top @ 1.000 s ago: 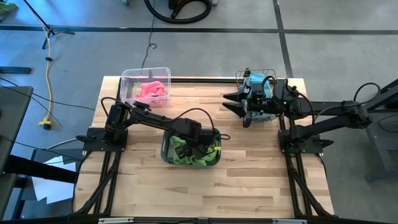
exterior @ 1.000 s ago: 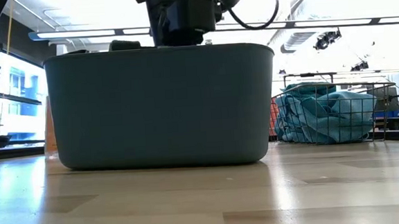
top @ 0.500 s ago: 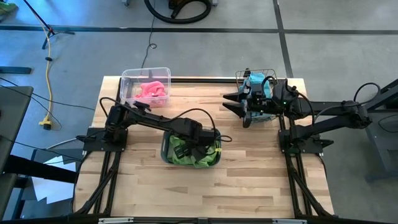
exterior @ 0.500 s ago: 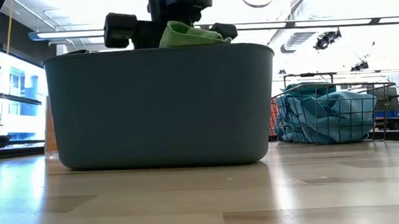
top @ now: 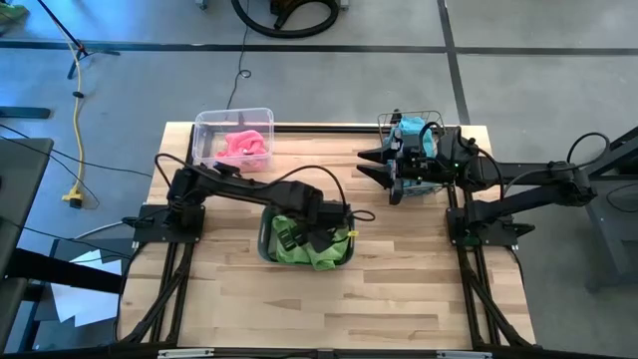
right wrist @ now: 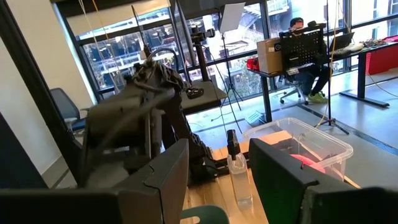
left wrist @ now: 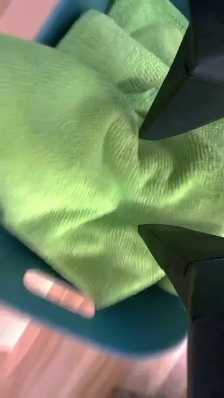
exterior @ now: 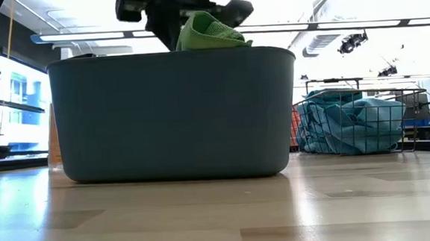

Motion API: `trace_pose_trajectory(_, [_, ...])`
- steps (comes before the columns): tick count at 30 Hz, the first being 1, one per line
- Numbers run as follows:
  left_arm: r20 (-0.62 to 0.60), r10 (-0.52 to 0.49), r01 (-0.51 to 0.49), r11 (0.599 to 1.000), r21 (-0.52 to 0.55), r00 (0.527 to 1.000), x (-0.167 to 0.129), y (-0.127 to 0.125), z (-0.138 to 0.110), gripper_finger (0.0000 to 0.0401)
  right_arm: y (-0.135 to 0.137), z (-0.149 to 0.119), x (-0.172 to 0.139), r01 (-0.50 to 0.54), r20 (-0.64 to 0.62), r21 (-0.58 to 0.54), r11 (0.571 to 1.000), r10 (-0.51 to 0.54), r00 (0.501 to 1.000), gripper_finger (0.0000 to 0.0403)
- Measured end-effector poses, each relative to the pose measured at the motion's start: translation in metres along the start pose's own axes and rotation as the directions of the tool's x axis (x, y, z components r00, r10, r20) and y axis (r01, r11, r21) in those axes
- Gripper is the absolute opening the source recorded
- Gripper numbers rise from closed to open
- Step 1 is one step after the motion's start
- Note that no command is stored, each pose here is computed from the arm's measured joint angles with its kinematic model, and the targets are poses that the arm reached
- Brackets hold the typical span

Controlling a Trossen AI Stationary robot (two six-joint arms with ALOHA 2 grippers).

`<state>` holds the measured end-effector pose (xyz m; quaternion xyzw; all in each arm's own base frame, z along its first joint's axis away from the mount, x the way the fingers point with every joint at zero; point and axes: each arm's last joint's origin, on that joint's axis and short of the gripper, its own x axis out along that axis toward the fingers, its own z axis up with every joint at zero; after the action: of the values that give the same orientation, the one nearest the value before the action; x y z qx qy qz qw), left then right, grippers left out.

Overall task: Sort microfiber towel by color & place in baskets
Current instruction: Put the green microfiber cloth into the blue bin, then return to Home Position

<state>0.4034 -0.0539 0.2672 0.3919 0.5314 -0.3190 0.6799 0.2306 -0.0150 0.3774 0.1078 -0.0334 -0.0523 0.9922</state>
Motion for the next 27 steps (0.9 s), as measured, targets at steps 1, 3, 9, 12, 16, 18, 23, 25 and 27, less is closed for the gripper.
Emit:
trace_pose_trajectory(1, [0.008,0.011,-0.011,1.0,-0.006,1.0,-0.004,0.001,0.001,0.0222,0.0,0.0,0.0,0.0,0.0,0.0,1.0,0.0,1.0,0.0168])
trace_pose_trajectory(3, [0.008,0.014,-0.014,1.0,-0.023,1.0,-0.013,0.0,0.0,0.0222,0.0,0.0,0.0,0.0,0.0,0.0,1.0,0.0,1.0,0.0168])
trace_pose_trajectory(9, [0.02,0.074,-0.071,0.988,-0.136,0.997,-0.05,0.0,-0.007,0.0222,0.0,0.0,0.0,0.0,-0.004,-0.001,1.0,0.0,1.0,0.0168])
trace_pose_trajectory(12, [0.037,0.108,-0.098,0.973,-0.207,0.993,-0.074,-0.004,-0.018,0.0221,0.0,0.0,0.0,0.001,-0.006,-0.016,1.0,-0.001,1.0,0.0168])
trace_pose_trajectory(16, [0.075,0.18,-0.149,0.94,-0.309,0.981,-0.112,-0.011,-0.038,0.022,0.0,0.0,0.0,0.001,-0.004,-0.015,1.0,-0.001,1.0,0.0168])
trace_pose_trajectory(18, [0.101,0.229,-0.179,0.917,-0.357,0.968,-0.134,-0.018,-0.049,0.022,0.0,0.0,0.0,0.001,-0.004,-0.016,1.0,-0.001,1.0,0.0168])
trace_pose_trajectory(23, [0.227,0.38,-0.24,0.849,-0.471,0.897,-0.192,-0.04,-0.073,0.022,0.0,0.0,0.0,0.001,-0.002,-0.016,1.0,-0.001,1.0,0.0168])
trace_pose_trajectory(25, [0.327,0.447,-0.228,0.815,-0.532,0.833,-0.215,-0.047,-0.081,0.022,0.0,0.0,0.0,0.0,-0.001,-0.016,1.0,0.0,1.0,0.0168])
trace_pose_trajectory(27, [0.437,0.496,-0.19,0.795,-0.576,0.75,-0.235,-0.053,-0.087,0.022,0.0,0.0,0.0,0.0,-0.001,-0.016,1.0,0.0,1.0,0.0168])
